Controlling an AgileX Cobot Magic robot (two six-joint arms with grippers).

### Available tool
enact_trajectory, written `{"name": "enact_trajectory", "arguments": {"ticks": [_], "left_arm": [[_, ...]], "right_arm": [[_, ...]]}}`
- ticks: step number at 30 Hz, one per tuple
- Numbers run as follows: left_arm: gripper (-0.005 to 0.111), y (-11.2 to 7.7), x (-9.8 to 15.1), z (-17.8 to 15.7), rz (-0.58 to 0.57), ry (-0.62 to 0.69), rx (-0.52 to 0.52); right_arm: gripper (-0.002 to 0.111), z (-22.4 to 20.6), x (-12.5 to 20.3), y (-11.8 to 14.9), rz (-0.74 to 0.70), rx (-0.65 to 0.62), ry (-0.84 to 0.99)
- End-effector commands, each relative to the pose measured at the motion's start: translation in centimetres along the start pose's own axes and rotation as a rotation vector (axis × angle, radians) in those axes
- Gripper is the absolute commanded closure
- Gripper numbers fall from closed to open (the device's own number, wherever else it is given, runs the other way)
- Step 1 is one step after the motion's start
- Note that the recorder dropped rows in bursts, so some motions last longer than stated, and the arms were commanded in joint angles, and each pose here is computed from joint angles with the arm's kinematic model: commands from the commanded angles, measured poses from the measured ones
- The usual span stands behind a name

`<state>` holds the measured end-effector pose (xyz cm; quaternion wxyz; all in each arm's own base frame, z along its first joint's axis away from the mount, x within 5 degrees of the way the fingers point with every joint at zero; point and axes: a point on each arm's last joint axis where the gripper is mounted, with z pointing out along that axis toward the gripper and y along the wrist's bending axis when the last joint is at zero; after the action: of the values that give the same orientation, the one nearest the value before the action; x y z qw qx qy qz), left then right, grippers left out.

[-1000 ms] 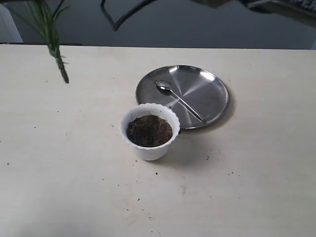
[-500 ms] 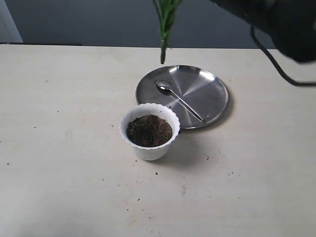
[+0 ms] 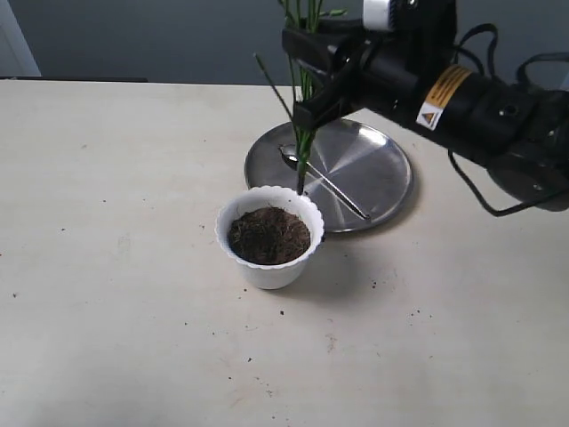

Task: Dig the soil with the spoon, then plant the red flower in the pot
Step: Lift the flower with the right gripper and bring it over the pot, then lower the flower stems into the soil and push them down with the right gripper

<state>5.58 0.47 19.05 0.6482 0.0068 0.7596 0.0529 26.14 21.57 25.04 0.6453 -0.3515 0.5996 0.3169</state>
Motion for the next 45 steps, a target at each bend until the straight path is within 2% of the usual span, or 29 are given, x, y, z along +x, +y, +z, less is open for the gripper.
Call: {"name": "enact_trajectory", "arguments": {"ticks": [1,5,11,22,26,37,45], "left_arm": [[0.106,0.0,-0.2,-0.1,-0.008,-0.013,0.008],[0.106,0.0,-0.2,-0.1,-0.008,-0.013,0.008],[0.106,0.0,-0.2,-0.1,-0.008,-0.013,0.008],[0.106,0.0,-0.2,-0.1,-0.008,-0.011,0.008],[0.106,0.0,-0.2,-0.1,-0.008,-0.011,0.008],[0.106,0.0,-0.2,-0.1,-0.008,-0.011,0.008],[0.106,0.0,-0.2,-0.1,-0.008,-0.011,0.008]], "right_arm": [[0.109,0.8,2.5,0.2,0.04,-0.061,-0.022],[0.109,1.2,3.6,0.4,0.09,-0.099,-0.134],[0.109,1.4,6.2,1.0,0.07,-0.17,-0.07],[0.109,1.8,11.1,1.2,0.079,-0.169,0.044],[0.109,1.9,11.5,1.5,0.069,-0.184,0.055],[0.109,2.0,12.7,3.7,-0.082,-0.293,0.184],[0.109,1.9,13.5,3.6,-0.096,-0.282,0.265]]}}
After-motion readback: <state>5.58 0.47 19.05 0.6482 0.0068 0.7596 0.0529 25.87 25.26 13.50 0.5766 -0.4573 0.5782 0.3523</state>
